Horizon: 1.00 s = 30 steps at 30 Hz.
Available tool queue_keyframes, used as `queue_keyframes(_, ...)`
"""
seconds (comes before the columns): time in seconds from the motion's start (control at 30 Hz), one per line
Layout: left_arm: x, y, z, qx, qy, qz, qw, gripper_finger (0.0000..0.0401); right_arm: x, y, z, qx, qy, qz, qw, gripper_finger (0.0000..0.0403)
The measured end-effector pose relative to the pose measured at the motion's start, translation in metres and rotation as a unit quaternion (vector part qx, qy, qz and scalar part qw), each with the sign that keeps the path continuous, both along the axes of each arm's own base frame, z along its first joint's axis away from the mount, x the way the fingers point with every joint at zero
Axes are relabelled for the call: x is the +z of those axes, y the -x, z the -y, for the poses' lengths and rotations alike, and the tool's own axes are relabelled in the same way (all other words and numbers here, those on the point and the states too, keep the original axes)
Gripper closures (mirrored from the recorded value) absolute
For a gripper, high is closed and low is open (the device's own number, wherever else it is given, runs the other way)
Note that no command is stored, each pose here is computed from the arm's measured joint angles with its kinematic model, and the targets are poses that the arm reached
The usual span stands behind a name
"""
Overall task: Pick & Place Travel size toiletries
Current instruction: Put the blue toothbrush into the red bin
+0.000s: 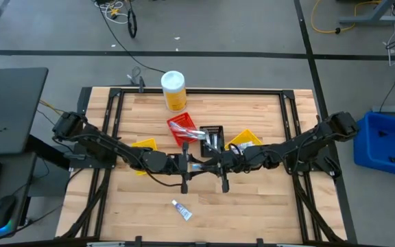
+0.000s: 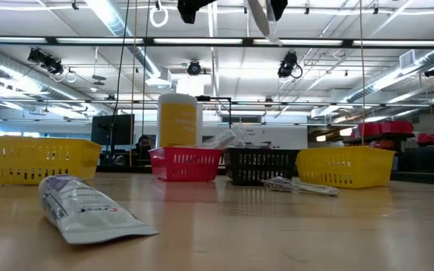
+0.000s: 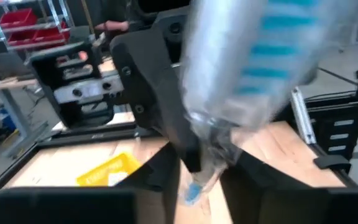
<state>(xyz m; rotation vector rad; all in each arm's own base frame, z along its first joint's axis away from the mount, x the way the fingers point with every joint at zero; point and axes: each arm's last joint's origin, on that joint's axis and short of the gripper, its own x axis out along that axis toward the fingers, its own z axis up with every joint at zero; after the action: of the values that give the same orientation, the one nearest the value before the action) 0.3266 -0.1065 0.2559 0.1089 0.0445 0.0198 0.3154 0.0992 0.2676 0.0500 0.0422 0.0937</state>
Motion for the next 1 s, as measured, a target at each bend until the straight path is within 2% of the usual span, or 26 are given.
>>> queue_keyframes(0.13,-0.001,-0.001,-0.003,0.009,0.012,-0.007,1.0,0.0338,-0.001,0.0,0.001,-0.003,0.02,-0.002,1.0,0.0372)
queue_keyframes(0.27,-0.002,-0.001,-0.003,0.009,0.013,-0.009,1.0,0.0371,-0.001,0.0,0.001,-0.003,0.022,-0.002,1.0,0.0348)
queue_keyframes(0.43,-0.005,0.0,-0.003,0.01,0.008,-0.026,1.0,0.0371,-0.004,0.0,0.002,-0.007,0.032,-0.023,0.999,0.0307)
queue_keyframes(0.6,-0.016,0.002,-0.005,0.035,0.005,-0.079,0.996,0.0362,0.0,0.008,0.007,-0.055,0.049,-0.044,0.996,0.027)
queue_keyframes(0.73,-0.011,0.009,-0.01,0.067,-0.032,-0.102,0.992,0.0371,0.006,0.019,0.009,-0.059,0.031,-0.074,0.995,0.025)
queue_keyframes(0.83,-0.001,0.017,-0.02,0.094,-0.053,-0.115,0.988,0.037,0.005,0.03,0.013,-0.076,0.028,-0.119,0.99,0.0238)
queue_keyframes(1.0,-0.001,0.027,-0.047,0.14,-0.078,-0.179,0.971,0.0363,0.004,0.044,0.02,-0.13,0.019,-0.171,0.976,0.0223)
